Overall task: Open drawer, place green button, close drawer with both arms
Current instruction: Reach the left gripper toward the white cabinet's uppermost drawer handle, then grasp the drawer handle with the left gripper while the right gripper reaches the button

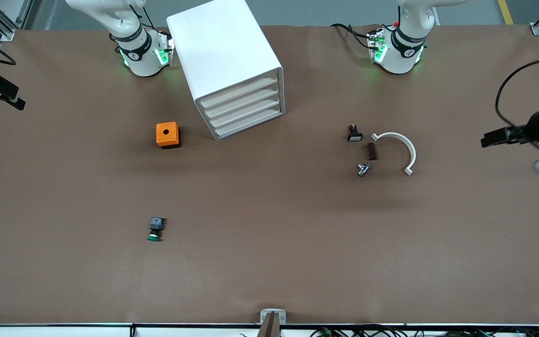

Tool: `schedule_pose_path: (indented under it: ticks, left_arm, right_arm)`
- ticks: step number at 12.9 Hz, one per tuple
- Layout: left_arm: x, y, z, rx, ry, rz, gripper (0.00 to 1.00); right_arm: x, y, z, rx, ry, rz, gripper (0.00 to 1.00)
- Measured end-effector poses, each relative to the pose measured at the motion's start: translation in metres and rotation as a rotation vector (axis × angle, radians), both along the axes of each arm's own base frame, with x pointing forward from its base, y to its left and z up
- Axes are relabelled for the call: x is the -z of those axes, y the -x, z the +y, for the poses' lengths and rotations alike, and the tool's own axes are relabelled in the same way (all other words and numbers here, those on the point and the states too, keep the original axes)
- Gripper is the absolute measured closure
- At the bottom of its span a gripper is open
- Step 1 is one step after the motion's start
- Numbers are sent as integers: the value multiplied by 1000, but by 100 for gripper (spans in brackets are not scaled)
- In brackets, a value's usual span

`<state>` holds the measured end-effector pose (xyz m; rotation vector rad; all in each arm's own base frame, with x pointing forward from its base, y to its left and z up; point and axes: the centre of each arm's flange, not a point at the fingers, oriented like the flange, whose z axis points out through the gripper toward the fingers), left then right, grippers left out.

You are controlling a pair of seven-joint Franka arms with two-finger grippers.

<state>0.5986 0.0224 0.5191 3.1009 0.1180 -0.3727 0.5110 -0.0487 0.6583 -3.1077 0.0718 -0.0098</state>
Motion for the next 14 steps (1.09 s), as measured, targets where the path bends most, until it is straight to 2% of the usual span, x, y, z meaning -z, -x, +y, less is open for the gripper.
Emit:
schedule_pose_path:
  ticks: [4, 7, 9, 11, 13, 14]
  left_arm:
    - [79, -19, -25, 40, 8, 130, 0]
    - [112, -21, -85, 39, -29, 183, 0]
    - [127, -14, -145, -54, -44, 216, 0]
    - [143, -5, -202, -206, -17, 279, 0]
    - [163, 3, -243, -382, -13, 366, 0]
    - [173, 7, -262, -482, -22, 419, 0]
  right_arm:
    - [0, 0, 0, 0, 3, 0, 0]
    - [0, 0, -1, 0, 10, -2, 0]
    - [-2, 0, -1, 0, 12, -9, 0]
    - [-5, 0, -2, 1, 19, -15, 0]
    - [7, -6, -5, 2, 46, 10, 0]
    - [23, -17, -5, -5, 53, 31, 0]
